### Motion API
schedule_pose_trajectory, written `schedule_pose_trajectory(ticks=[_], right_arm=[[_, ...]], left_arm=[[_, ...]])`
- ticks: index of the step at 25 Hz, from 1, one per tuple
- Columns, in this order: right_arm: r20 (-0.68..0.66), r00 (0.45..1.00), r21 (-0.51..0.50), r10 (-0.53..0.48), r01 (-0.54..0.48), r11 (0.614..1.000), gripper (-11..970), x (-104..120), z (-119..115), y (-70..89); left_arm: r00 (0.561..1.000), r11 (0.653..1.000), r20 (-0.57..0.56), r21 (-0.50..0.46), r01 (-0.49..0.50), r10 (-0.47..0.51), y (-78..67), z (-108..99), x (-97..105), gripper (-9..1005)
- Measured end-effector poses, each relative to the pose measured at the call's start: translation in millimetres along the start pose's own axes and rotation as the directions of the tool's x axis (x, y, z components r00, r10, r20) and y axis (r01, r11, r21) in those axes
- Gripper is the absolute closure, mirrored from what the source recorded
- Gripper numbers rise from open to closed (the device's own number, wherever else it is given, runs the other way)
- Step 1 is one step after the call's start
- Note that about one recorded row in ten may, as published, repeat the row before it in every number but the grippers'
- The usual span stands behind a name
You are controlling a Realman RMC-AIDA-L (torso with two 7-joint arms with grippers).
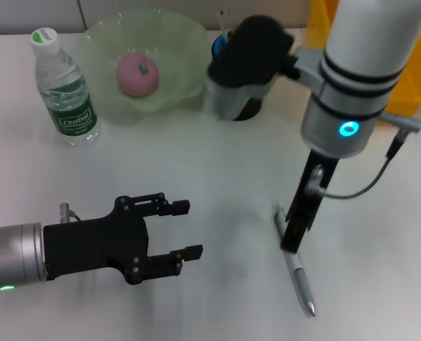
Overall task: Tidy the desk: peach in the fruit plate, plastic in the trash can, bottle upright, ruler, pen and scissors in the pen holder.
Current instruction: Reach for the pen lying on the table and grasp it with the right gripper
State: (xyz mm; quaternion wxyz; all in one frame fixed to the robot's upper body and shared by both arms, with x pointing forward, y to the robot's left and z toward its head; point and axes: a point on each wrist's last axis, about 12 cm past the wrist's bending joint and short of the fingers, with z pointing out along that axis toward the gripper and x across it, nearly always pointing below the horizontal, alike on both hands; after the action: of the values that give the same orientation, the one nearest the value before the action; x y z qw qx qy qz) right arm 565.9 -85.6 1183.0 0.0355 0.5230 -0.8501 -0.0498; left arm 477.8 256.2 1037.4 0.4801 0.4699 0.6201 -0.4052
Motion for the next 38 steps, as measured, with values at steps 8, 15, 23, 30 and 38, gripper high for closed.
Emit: schedule_pose_trajectory(ticks=[8,15,23,30,38], right_arm=[[-0.007,0.999,0.017,-0.053,0.053,0.998,195,0,17,8.3],[-0.001,0.999,0.023,-0.053,0.053,0.998,196,-1,18,8.2],[-0.008,0.999,0.029,-0.053,0.053,0.998,195,-1,23,7.4],[-0.009,0.998,0.045,-0.057,0.058,0.997,195,0,35,6.5],[-0.009,0.997,0.039,-0.072,0.072,0.997,194,0,44,8.2]], left_arm=[[1.000,1.000,-0.001,-0.015,0.005,-0.006,-0.2,-1,2,320],[1.000,1.000,0.000,-0.017,0.007,-0.007,-0.3,-2,2,320],[1.000,1.000,0.001,-0.015,0.003,-0.003,0.7,0,1,320],[1.000,1.000,0.004,-0.017,0.004,-0.004,0.8,2,1,320],[1.000,1.000,0.003,-0.019,0.003,-0.003,1.5,4,0,320]])
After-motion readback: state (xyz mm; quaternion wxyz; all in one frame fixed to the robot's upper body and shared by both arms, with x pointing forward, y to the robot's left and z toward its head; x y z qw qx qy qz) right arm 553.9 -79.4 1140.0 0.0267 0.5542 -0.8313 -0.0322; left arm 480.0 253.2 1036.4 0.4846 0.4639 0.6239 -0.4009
